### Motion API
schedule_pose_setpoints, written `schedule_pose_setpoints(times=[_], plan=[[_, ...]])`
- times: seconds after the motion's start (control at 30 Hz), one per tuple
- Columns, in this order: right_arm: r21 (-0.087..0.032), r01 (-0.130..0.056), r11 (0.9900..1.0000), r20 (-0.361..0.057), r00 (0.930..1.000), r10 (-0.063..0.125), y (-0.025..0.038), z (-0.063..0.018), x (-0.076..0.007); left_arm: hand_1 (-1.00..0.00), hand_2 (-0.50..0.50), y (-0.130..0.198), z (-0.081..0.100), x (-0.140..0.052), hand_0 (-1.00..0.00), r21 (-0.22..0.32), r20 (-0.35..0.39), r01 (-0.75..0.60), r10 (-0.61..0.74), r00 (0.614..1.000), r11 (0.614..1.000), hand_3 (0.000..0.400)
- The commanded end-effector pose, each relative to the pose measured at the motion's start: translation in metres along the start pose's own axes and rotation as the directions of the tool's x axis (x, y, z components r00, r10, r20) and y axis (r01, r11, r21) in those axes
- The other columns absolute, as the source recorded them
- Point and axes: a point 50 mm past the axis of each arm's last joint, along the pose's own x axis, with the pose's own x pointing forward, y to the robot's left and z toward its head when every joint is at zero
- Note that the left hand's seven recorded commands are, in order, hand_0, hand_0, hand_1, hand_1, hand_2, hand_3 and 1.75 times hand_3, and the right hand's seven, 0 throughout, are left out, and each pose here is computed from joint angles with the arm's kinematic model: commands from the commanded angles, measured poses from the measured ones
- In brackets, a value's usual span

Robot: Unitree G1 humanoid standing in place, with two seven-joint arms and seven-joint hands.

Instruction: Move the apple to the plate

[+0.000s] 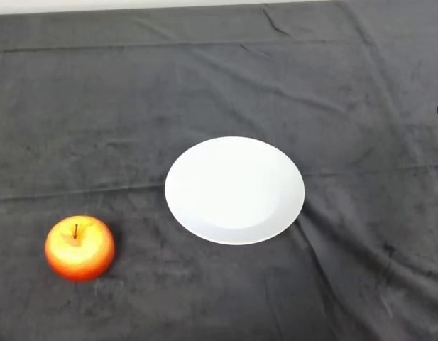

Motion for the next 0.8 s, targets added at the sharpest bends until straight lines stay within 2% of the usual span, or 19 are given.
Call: schedule_pose_setpoints(times=[0.03, 0.43, 0.8], plan=[[0.002, -0.024, 0.9997, 0.035, 0.9991, 0.024, 0.0087, 0.0117, 0.0019, 0.00, 0.00, 0.005, 0.024, 0.015, 0.00, -0.067, 0.027, -0.039, 0.041, 0.999, 0.997, 0.000], [0.003, -0.024, 0.9997, 0.035, 0.9991, 0.024, 0.0087, 0.0117, 0.0019, 0.00, 0.00, 0.009, 0.041, 0.023, 0.00, -0.206, 0.064, -0.021, 0.035, 0.997, 0.978, 0.000], [0.003, -0.024, 0.9997, 0.035, 0.9991, 0.024, 0.0087, 0.0117, 0.0019, 0.00, 0.00, 0.002, 0.059, 0.025, 0.00, -0.323, 0.144, 0.087, -0.041, 0.989, 0.942, 0.000]])
